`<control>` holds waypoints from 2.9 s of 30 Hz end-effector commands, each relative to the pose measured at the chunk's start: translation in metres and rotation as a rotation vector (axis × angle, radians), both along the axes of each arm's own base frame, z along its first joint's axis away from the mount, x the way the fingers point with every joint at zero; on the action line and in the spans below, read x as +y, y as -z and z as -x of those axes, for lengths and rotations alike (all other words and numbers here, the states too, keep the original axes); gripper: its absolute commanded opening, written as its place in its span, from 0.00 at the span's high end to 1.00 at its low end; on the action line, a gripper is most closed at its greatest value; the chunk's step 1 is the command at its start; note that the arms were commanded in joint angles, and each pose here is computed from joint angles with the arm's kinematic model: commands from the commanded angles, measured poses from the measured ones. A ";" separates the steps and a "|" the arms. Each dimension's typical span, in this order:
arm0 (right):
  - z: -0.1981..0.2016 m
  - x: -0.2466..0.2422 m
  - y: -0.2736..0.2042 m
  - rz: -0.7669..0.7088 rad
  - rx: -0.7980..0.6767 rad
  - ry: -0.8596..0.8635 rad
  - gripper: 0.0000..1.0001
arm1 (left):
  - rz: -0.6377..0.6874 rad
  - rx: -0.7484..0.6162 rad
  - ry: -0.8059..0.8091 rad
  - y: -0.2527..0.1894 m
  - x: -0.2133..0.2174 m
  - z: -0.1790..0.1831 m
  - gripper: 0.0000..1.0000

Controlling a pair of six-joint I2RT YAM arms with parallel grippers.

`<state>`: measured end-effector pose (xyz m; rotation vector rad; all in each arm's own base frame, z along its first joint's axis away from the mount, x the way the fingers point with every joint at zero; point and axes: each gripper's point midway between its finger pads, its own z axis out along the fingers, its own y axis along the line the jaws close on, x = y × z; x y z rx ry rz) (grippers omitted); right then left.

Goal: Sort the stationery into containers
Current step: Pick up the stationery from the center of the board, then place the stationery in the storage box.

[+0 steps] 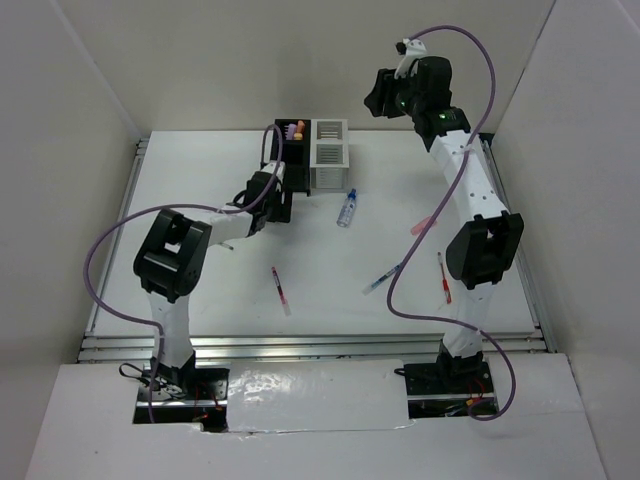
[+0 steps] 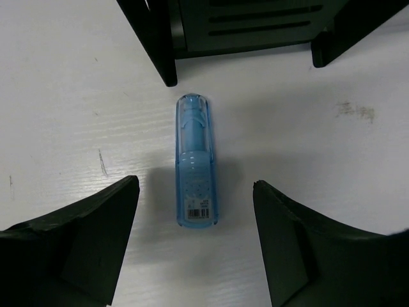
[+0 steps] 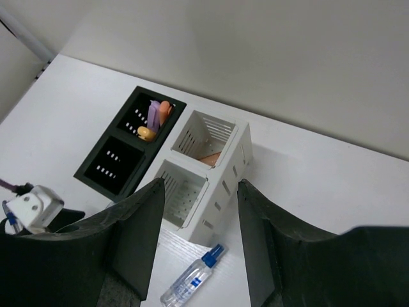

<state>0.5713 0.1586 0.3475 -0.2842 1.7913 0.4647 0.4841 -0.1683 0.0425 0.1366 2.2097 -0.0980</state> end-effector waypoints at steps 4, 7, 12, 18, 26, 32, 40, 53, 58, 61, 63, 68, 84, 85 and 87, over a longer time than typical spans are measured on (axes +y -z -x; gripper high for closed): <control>0.020 -0.002 -0.036 -0.023 -0.053 -0.020 0.44 | -0.012 0.034 -0.052 0.002 -0.002 -0.014 0.20; 0.021 -0.004 -0.038 -0.023 -0.057 -0.019 0.44 | -0.028 0.088 -0.069 0.011 -0.001 -0.011 0.28; 0.022 -0.006 -0.040 -0.024 -0.061 -0.019 0.44 | -0.015 0.135 -0.084 0.015 0.001 0.001 0.33; 0.023 -0.002 -0.040 -0.028 -0.061 -0.027 0.44 | 0.002 0.180 -0.076 0.017 -0.004 0.020 0.49; 0.046 0.011 -0.034 0.009 -0.057 -0.100 0.45 | 0.080 0.154 -0.045 -0.013 -0.007 0.043 0.70; 0.092 0.027 -0.027 0.096 -0.068 -0.268 0.45 | 0.238 -0.061 0.203 -0.115 -0.028 0.070 0.78; 0.171 0.040 0.026 0.432 -0.192 -0.537 0.43 | 0.554 0.096 0.373 -0.170 -0.022 0.127 0.89; 0.249 0.076 0.008 0.370 -0.265 -0.724 0.44 | 0.507 0.019 0.632 -0.187 -0.049 0.192 1.00; 0.246 0.089 -0.006 -0.140 0.228 -0.776 0.42 | 0.364 -0.153 0.611 -0.199 -0.044 0.194 1.00; 0.257 0.103 0.001 -0.342 0.467 -0.811 0.40 | 0.308 -0.245 0.629 -0.211 -0.047 0.198 1.00; 0.262 0.111 0.007 -0.412 0.549 -0.821 0.38 | 0.278 -0.290 0.629 -0.218 -0.047 0.199 1.00; 0.285 0.133 0.014 -0.464 0.656 -0.886 0.31 | 0.218 -0.359 0.643 -0.228 -0.053 0.202 1.00; 0.291 0.156 0.040 -0.469 0.768 -0.918 0.26 | 0.178 -0.451 0.694 -0.251 -0.078 0.209 1.00; 0.291 0.158 0.041 -0.462 0.765 -0.915 0.27 | 0.180 -0.457 0.698 -0.253 -0.080 0.210 1.00; 0.294 0.161 0.041 -0.453 0.763 -0.931 0.29 | 0.182 -0.456 0.704 -0.254 -0.082 0.211 1.00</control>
